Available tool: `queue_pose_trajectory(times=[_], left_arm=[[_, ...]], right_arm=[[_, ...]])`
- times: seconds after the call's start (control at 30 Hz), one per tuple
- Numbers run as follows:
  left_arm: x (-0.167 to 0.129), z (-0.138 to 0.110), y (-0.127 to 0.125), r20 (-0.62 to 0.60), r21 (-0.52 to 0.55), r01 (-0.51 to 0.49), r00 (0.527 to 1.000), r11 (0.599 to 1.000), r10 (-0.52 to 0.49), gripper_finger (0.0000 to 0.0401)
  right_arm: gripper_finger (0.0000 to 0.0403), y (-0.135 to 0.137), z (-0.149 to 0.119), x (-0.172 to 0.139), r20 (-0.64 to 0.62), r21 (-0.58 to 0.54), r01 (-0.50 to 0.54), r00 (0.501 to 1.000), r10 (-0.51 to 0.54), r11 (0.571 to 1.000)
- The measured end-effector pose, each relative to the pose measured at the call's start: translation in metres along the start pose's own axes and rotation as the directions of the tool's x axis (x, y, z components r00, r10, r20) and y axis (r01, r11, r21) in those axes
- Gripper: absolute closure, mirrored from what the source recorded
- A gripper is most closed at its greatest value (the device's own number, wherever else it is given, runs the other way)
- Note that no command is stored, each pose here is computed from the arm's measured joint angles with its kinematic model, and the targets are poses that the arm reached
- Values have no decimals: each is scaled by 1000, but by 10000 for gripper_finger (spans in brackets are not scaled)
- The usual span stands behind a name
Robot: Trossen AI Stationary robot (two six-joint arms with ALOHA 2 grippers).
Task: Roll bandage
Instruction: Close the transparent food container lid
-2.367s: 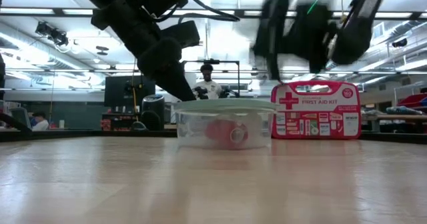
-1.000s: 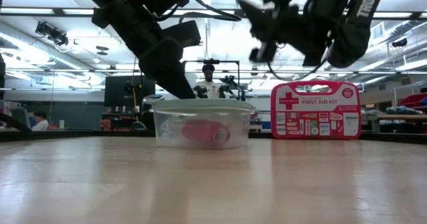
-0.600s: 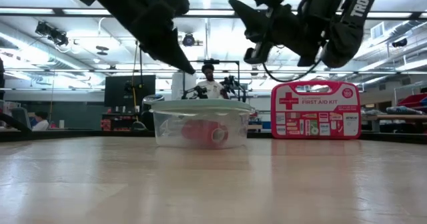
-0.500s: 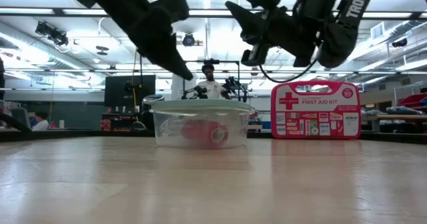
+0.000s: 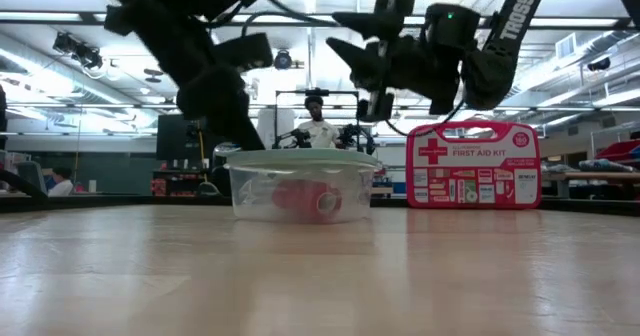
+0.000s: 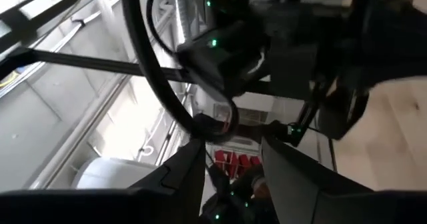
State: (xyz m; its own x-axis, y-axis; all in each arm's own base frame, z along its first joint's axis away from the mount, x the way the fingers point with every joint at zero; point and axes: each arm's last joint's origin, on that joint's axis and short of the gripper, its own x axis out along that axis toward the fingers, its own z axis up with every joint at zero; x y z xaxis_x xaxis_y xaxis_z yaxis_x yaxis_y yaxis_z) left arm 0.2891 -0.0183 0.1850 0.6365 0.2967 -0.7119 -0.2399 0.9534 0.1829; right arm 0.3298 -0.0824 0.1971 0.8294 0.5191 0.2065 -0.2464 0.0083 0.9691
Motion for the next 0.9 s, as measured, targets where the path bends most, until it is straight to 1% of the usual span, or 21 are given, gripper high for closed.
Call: queue_pose_trajectory(times=[0.07,0.17,0.2,0.27,0.4,0.5,0.57,0.7,0.73,0.8,0.83,0.87,0.9], left_arm=[[2,-6,1,-9,-8,-6,1000,1000,6,401],[4,-9,2,2,-25,-8,1000,1000,8,401],[4,-9,2,2,-25,-7,1000,1000,7,401],[4,-9,2,2,-26,-8,1000,1000,8,401],[4,-9,3,8,-32,-9,1000,999,10,401],[5,-9,3,8,-38,-15,1000,999,16,401],[5,-9,3,9,-43,-16,1000,999,16,401],[5,-9,4,11,-45,-22,1000,999,22,401],[5,-9,4,12,-45,-27,1000,999,28,401],[5,-8,5,18,-47,-37,999,998,38,401],[6,-8,6,21,-49,-42,999,998,44,401],[6,-7,6,22,-52,-38,999,998,40,401],[6,-8,7,17,-51,-38,999,998,39,401]], right_arm=[[254,-7,1,-1,-6,11,3,1000,-3,1000],[254,-15,1,-2,-6,46,-2,1000,2,999],[254,-12,2,-1,-10,41,-23,1000,24,999],[254,-1,5,3,-21,-6,-85,996,85,996],[254,19,13,13,-49,-62,-138,990,135,989],[254,24,17,17,-63,-61,-146,988,142,987],[254,19,17,16,-60,-54,-108,993,105,993],[254,-7,14,5,-35,-13,32,999,-32,999],[254,-16,13,-1,-20,-13,78,997,-79,997],[254,-43,10,-14,1,59,200,980,-201,978],[254,-51,10,-19,5,61,215,976,-216,975],[254,-58,9,-24,5,87,225,974,-226,970],[254,-60,9,-26,1,76,193,981,-194,978]])
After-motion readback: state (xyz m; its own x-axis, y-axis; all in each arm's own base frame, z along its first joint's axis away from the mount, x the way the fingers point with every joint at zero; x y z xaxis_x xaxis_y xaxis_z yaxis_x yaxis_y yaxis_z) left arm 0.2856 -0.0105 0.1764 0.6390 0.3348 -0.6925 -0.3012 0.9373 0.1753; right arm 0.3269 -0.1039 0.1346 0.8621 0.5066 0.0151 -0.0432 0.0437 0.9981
